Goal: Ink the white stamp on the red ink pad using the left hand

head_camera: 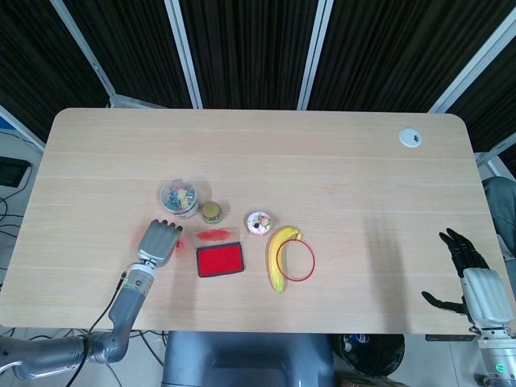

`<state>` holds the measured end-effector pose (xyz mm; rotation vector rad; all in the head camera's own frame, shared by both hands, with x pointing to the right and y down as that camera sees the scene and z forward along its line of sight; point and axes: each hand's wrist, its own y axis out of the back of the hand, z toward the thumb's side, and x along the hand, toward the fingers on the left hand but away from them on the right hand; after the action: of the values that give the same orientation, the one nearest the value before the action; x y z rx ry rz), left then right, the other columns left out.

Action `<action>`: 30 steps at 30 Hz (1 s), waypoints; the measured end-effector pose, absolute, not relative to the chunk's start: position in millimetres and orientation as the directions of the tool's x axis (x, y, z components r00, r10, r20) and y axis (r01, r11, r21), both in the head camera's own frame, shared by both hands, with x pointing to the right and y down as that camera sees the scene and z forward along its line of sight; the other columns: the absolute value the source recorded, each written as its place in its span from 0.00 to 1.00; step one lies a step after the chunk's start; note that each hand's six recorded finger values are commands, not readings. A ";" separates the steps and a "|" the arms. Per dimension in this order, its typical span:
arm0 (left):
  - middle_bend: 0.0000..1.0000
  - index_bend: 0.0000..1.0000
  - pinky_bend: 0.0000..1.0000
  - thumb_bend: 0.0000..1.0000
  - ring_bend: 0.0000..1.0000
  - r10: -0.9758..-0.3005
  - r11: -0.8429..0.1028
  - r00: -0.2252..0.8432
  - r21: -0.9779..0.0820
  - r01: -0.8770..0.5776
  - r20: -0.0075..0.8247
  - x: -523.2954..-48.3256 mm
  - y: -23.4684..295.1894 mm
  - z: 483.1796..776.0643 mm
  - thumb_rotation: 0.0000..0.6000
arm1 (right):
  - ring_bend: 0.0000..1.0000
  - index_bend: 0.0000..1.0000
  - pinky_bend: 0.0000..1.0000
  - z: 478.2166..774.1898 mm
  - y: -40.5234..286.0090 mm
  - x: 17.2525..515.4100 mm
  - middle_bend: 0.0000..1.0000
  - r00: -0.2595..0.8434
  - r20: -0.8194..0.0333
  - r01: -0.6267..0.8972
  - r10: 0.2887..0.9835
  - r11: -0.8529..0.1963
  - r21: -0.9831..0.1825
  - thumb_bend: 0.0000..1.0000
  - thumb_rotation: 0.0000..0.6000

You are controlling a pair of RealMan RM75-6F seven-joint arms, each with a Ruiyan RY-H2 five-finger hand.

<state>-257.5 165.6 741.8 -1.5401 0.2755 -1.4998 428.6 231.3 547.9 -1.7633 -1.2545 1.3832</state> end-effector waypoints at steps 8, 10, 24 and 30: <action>0.39 0.37 0.52 0.32 0.39 -0.712 -0.540 0.214 -0.717 0.441 0.669 -260.2 166.0 741.7 1.00 | 0.00 0.00 0.18 547.8 231.5 428.5 0.00 0.029 -0.415 0.323 0.909 -0.401 -0.857 0.12 1.00; 0.37 0.34 0.51 0.30 0.38 -0.713 -0.540 0.211 -0.716 0.443 0.669 -260.7 165.7 741.1 1.00 | 0.00 0.00 0.18 547.8 231.6 428.4 0.00 0.029 -0.415 0.324 0.909 -0.402 -0.857 0.12 1.00; 0.10 0.13 0.26 0.17 0.14 -0.741 -0.542 0.201 -0.748 0.384 0.640 -267.9 162.3 721.9 1.00 | 0.00 0.00 0.18 547.2 231.8 428.6 0.00 0.031 -0.415 0.317 0.909 -0.402 -0.859 0.12 1.00; 0.06 0.06 0.22 0.10 0.11 -0.800 -0.499 0.227 -0.826 0.264 0.556 -284.2 160.4 684.5 1.00 | 0.00 0.00 0.18 547.0 232.0 429.7 0.00 0.030 -0.413 0.289 0.910 -0.403 -0.868 0.12 1.00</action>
<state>-284.2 160.4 684.5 -1.5747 0.5184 -1.4435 429.7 232.0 547.0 -1.7377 -1.2195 1.3929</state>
